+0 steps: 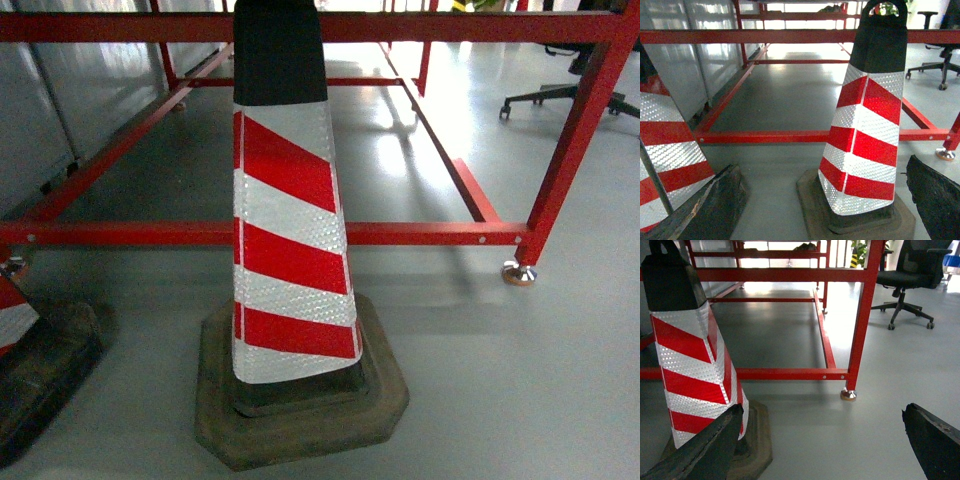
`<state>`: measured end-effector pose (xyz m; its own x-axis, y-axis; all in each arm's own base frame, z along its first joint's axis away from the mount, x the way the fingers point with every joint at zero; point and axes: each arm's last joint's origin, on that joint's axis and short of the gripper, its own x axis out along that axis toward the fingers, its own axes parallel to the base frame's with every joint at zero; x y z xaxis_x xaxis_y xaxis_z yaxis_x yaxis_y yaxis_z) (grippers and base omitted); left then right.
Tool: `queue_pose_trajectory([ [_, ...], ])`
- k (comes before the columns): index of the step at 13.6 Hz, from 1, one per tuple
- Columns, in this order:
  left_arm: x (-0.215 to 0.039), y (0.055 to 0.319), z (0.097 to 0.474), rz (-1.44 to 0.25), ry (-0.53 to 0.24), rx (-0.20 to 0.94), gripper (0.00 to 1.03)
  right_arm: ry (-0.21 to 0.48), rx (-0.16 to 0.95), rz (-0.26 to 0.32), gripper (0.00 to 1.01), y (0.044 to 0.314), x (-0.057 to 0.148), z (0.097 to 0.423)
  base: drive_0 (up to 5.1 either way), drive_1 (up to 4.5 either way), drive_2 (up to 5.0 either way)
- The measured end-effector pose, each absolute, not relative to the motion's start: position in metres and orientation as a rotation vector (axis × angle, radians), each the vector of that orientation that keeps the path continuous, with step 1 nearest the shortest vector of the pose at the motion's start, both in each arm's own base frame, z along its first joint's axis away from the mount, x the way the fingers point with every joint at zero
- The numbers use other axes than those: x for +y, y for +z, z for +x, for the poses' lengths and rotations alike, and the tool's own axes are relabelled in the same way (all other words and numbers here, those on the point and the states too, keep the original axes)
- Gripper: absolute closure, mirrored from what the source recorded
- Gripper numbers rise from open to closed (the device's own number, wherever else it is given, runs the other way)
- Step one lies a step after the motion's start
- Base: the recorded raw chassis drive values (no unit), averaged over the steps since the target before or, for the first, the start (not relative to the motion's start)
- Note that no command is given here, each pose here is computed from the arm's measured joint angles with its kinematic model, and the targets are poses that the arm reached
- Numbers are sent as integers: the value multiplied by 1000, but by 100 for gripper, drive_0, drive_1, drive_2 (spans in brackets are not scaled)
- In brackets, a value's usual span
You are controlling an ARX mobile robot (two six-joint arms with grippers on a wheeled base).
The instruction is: Pick blue part to blue bin on bottom shelf
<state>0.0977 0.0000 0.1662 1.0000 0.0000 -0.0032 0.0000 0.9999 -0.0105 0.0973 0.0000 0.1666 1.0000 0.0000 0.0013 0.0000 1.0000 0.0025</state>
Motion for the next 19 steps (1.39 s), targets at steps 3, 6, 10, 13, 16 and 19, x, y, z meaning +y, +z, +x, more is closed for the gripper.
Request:
queue_pose_trajectory([
  [3,0,166,98,-10,0,4,5,0,-1,2,3,167,0,97,0,0,0],
  [6,0,166,98,-10,0,4,5,0,-1,2,3,167,0,97,0,0,0],
  [10,0,166,98,-10,0,3,5,0,-1,2,3,167,0,97,0,0,0],
  [13,0,166,98,-10,0,4,5,0,-1,2,3,167,0,97,0,0,0],
  [16,0,166,98,-10,0,4,5,0,-1,2,3,167,0,97,0,0,0],
  [19,0,166,98,-10,0,3,5,0,-1,2,3,167,0,97,0,0,0],
])
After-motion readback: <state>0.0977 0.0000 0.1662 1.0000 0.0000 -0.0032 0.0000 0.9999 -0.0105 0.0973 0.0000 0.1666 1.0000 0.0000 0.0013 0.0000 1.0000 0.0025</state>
